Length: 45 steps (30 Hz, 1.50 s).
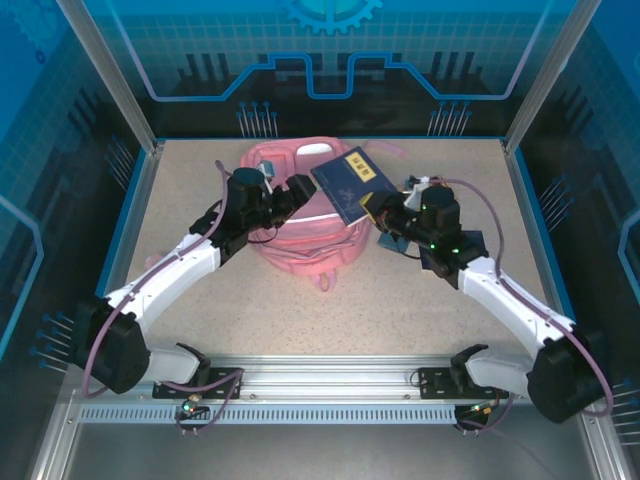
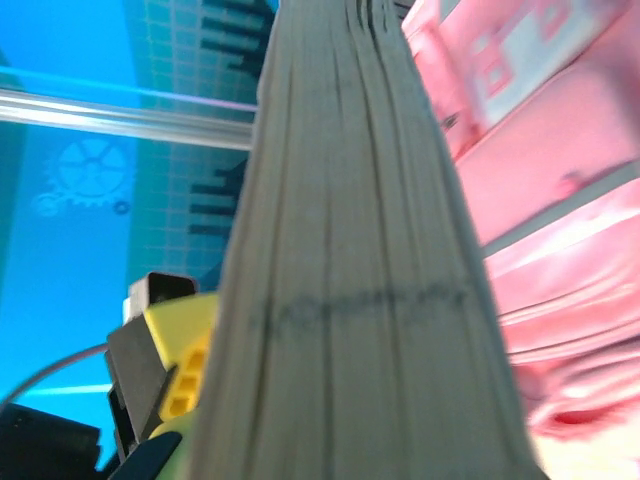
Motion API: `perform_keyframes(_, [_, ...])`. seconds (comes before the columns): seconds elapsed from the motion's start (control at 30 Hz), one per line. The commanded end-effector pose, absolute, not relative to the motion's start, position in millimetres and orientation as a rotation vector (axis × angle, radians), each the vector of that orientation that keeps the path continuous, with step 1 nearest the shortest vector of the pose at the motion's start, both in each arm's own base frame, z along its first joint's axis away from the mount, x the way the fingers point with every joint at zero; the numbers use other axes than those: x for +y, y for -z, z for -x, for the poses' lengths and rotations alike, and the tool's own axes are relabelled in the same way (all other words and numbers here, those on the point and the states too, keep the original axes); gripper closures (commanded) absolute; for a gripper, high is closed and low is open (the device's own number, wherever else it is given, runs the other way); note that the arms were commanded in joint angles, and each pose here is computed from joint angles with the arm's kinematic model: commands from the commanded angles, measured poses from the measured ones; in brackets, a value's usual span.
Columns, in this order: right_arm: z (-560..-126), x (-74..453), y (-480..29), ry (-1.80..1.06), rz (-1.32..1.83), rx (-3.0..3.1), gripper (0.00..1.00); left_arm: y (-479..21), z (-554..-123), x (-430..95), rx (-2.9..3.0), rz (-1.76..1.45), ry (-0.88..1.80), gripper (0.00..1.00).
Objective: Pack books, pencil case, and school supplies into a backpack
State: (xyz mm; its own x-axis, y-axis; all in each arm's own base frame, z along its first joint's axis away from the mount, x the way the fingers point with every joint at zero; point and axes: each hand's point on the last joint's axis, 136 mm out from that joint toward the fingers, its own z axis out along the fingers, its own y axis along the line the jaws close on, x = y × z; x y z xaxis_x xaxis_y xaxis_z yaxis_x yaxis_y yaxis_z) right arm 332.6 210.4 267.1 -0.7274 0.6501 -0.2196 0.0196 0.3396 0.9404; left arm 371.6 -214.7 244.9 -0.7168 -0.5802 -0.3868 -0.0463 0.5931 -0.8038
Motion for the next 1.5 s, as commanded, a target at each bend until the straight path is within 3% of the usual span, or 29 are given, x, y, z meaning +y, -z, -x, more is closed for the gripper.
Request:
perform_keyframes(0.0, [-320.3, 174.1, -257.7, -1.158, -0.519, 2.099, 0.95, -210.9, -349.2, -202.8, 2.405, 0.161, 0.791, 0.03])
perform_keyframes(0.2, [-301.9, 134.0, -244.8, -0.953, -0.505, 2.159, 0.95, -169.7, -342.4, -203.0, 2.588, -0.275, 0.424, 0.01])
perform_keyframes(0.43, [-289.1, 117.9, -232.9, -0.906, -0.517, 2.21, 0.93, -135.5, -357.5, -226.1, 2.604, -0.776, 0.06, 0.02])
perform_keyframes(0.77, [-286.1, 116.3, -222.7, -0.922, -0.547, 2.237, 0.93, -95.6, -383.6, -236.4, 2.665, -0.987, -0.088, 0.15])
perform_keyframes(1.13, [-285.4, 117.2, -217.9, -0.938, -0.562, 2.244, 0.93, -72.0, -397.0, -223.8, 2.679, -1.088, -0.285, 0.13])
perform_keyframes(1.4, [-283.1, 115.8, -217.0, -0.933, -0.57, 2.242, 0.93, -78.4, -410.9, -230.4, 2.62, -1.058, -0.389, 0.38])
perform_keyframes(1.47, [-282.0, 114.6, -218.0, -0.931, -0.573, 2.239, 0.93, -81.1, -413.0, -231.6, 2.603, -1.057, -0.403, 0.5])
